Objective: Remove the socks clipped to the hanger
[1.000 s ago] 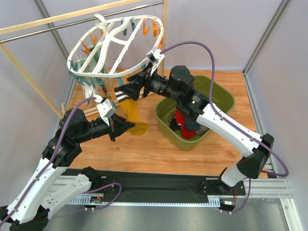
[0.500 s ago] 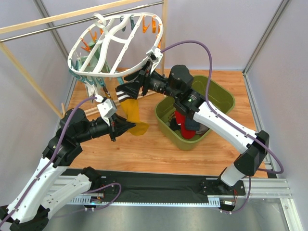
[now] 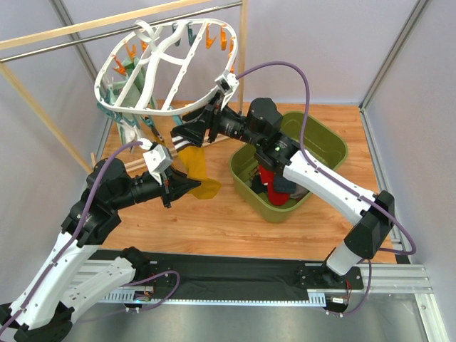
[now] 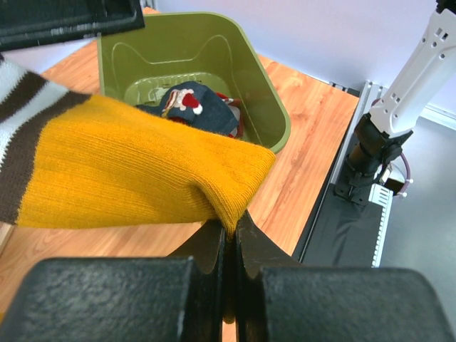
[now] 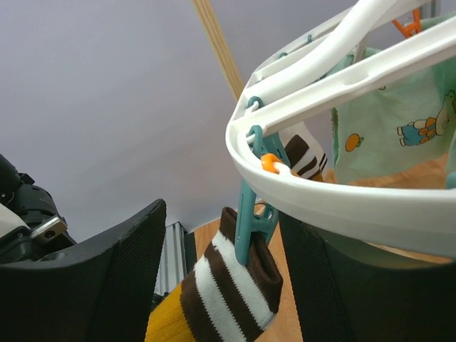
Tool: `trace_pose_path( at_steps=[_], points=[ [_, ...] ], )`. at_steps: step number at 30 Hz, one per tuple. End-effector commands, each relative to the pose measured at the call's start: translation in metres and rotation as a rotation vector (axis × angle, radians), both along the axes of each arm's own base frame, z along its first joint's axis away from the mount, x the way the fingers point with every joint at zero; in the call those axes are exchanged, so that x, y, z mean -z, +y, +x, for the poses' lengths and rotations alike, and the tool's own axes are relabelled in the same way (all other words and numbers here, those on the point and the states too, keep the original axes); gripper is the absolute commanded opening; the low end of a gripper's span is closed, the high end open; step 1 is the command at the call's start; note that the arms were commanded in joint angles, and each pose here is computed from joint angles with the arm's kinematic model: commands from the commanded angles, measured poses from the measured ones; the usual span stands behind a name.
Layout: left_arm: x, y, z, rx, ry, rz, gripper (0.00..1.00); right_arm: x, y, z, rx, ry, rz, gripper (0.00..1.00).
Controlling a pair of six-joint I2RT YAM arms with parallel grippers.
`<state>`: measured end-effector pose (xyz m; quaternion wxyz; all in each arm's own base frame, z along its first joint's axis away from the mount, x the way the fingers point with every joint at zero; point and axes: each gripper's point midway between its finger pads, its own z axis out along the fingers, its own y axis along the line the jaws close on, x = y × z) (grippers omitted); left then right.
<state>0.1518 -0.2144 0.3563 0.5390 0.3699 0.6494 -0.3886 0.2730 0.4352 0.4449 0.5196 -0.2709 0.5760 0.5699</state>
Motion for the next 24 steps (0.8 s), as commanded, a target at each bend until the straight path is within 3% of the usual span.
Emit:
trace_pose_path(
  at_steps=[1,5,24],
  points=[
    [-0.018,0.0,-0.003,0.02,-0.067,-0.017,0.0,-0.011,-0.007,-0.001,0.02,0.001,0.052,0.65],
    [-0.018,0.0,-0.002,0.02,-0.066,-0.015,0.0,-0.014,-0.012,-0.005,0.021,0.03,0.094,0.63],
    [-0.018,0.001,-0.007,0.041,-0.087,-0.006,0.0,-0.022,-0.017,-0.011,-0.056,0.086,0.2,0.77]
  ],
)
